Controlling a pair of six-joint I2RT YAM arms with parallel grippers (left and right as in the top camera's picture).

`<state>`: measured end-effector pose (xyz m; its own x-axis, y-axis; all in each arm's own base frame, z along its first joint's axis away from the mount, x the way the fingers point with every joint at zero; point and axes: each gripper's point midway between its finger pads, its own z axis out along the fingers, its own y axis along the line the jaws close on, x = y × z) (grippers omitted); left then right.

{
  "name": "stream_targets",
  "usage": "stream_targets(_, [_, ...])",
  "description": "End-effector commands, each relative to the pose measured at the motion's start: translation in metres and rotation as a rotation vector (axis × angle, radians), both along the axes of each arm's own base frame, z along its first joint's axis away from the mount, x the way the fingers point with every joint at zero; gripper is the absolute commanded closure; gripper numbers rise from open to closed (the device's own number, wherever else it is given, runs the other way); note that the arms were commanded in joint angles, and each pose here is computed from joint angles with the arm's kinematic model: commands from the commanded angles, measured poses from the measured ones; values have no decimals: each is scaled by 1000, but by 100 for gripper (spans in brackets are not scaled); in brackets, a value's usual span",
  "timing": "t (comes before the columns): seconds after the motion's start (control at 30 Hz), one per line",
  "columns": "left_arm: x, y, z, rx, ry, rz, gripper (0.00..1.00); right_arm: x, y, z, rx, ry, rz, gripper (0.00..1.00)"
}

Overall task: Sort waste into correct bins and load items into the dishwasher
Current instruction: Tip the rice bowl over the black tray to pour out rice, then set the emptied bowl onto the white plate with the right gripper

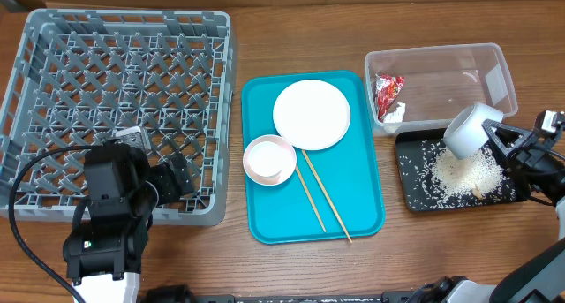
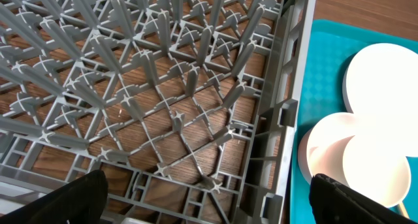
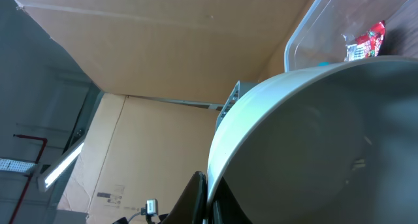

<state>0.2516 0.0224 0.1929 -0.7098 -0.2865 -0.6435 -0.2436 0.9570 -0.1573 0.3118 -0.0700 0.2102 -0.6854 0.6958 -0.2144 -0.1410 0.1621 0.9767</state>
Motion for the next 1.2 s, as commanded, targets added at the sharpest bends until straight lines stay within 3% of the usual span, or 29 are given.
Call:
stream_targets(0.0, [4, 3, 13, -6, -35, 26, 0, -1, 11, 6, -5, -47, 43, 96])
stream_targets(0.37, [4, 3, 13, -6, -38, 26, 0, 26, 107, 74, -255, -260, 297, 96])
stream_targets(0.6, [4, 3, 13, -6, -38, 26, 0, 53, 194, 92, -425, -291, 328, 96])
stream_targets(0.9, [4, 3, 13, -6, -38, 26, 0, 71, 262, 58, -730, -297, 227, 96])
stream_targets(1.17, [4, 3, 13, -6, -37, 26, 0, 72, 300, -30, -1095, -258, 308, 96])
